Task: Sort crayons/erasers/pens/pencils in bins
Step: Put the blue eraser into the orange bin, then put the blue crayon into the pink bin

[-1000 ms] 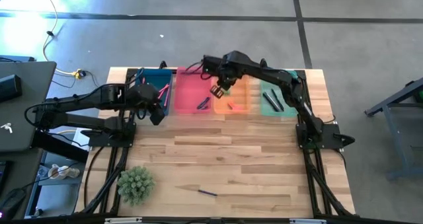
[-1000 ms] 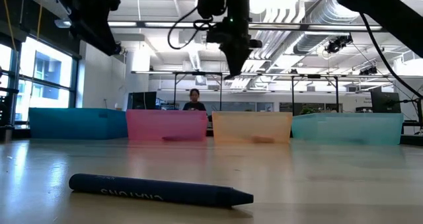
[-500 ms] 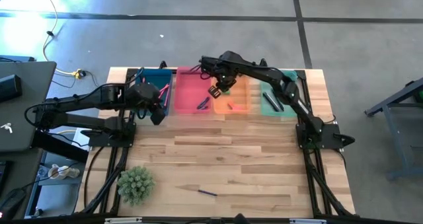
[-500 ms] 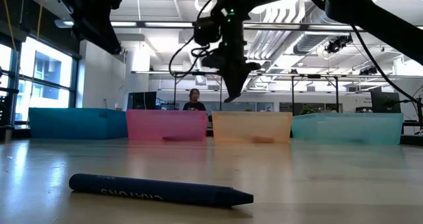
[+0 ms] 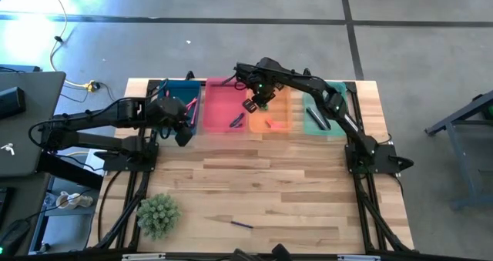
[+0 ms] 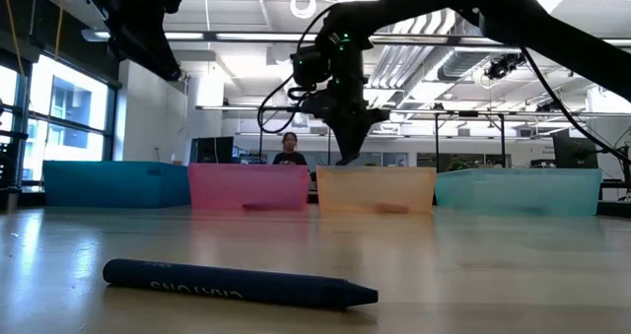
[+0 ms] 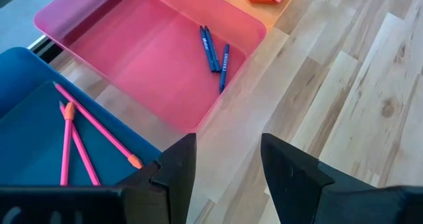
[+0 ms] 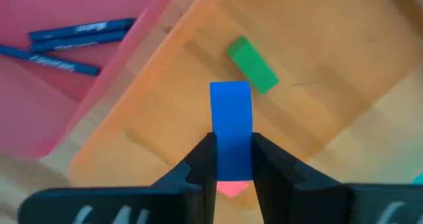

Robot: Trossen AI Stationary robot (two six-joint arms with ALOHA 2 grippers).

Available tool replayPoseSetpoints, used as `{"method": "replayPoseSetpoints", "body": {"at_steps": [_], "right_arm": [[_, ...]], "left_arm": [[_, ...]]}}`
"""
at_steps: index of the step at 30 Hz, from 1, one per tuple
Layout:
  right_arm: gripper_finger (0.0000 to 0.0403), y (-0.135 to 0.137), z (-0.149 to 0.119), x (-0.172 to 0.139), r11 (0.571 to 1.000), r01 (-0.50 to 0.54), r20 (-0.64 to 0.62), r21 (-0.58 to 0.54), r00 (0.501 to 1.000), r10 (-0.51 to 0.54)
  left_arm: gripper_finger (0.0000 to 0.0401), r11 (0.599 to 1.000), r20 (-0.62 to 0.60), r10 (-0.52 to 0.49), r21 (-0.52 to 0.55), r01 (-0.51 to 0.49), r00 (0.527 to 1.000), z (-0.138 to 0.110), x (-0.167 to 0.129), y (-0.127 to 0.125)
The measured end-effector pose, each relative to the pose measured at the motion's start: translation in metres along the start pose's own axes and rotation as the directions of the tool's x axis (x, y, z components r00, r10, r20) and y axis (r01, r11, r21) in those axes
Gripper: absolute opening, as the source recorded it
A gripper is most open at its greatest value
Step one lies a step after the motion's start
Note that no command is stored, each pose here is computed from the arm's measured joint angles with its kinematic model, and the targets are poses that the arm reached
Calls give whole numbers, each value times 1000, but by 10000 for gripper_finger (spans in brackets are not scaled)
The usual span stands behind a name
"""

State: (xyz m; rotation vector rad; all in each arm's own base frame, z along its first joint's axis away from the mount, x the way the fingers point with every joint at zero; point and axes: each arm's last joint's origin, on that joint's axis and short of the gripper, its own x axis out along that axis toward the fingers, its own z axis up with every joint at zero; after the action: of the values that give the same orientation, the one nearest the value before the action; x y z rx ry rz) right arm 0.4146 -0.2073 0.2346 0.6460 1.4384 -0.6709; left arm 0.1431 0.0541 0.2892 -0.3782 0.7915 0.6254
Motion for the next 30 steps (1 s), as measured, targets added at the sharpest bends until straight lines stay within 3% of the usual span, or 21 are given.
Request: {"method": "replayPoseSetpoints", "body": {"at_steps": [4,17,25,30], "right_arm": [[85,-2,2,2,998,-54,-25,-9,998,54],[176,2,3,12,999,-29,-41,-24,999,28],[166,1,-5,5,999,-15,-79,-28,997,13],[149,4,-14,-22,992,76,26,-96,997,-74]], "left_arm": [[156,1000,0,0,0,0,1000,0,0,0],[156,1000,0,1,0,-1,1000,0,0,0],[156,1000,0,1,-2,-1,1000,0,0,0],[157,1000,0,3,-3,-3,1000,0,0,0]]}}
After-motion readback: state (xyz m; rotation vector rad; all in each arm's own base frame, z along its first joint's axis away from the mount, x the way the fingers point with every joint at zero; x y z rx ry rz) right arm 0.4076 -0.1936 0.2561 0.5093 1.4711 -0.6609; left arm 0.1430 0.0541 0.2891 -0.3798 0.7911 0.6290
